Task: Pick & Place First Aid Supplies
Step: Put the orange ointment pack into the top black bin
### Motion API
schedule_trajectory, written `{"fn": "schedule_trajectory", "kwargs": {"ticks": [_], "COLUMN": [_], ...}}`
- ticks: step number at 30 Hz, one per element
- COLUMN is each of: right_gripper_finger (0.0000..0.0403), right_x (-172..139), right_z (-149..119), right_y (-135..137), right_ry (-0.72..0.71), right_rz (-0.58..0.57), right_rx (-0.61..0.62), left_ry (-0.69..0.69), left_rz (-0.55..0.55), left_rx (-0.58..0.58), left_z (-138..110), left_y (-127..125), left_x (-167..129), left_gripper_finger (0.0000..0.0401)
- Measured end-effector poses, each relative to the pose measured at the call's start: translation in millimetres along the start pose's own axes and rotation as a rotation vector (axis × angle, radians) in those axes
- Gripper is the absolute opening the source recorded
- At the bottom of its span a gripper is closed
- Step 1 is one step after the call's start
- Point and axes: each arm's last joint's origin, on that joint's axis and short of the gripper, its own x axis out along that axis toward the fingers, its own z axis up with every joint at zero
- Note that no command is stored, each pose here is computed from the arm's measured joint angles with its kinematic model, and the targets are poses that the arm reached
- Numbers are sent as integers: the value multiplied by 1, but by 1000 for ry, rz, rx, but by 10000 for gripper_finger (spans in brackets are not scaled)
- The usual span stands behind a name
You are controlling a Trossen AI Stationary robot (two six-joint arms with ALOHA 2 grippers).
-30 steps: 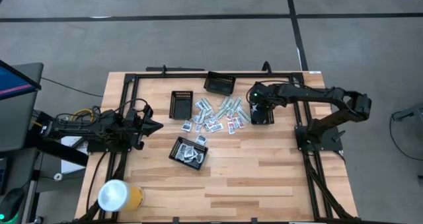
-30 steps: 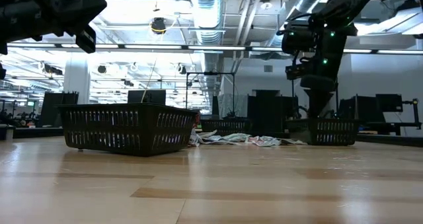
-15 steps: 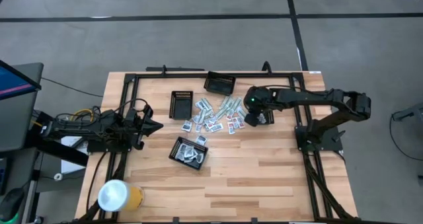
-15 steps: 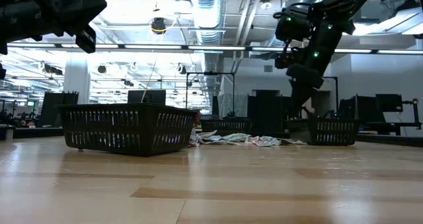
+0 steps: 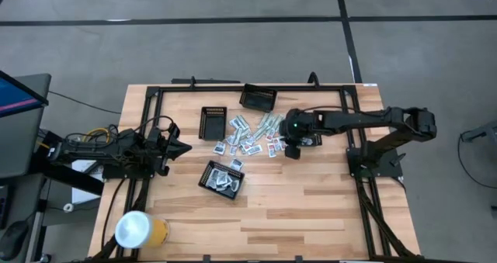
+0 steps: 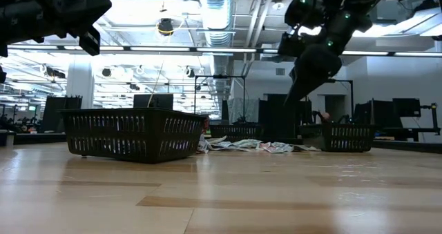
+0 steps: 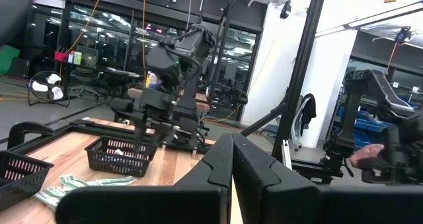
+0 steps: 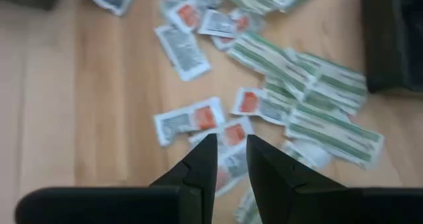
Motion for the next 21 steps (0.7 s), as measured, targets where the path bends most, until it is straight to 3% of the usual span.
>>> {"fn": "schedule_trajectory", "kwargs": {"ticks": [5,9,17,21], "right_gripper_finger": [76,76,76,76], "right_x": [0,0,0,0], "right_z": [1,0,-1,-1], "right_y": [15,20,19,19], "right_ry": [1,14,22,22], "right_rz": [25,-44,-57,-59], "right_rx": [-92,-116,-116,-57], "left_ry": [0,0,0,0], "left_rz": [0,0,0,0], "left_rx": [0,0,0,0], "left_z": [0,0,0,0], "left_y": [0,0,0,0], "left_x": [0,0,0,0], "left_gripper_finger": [8,8,8,8]}}
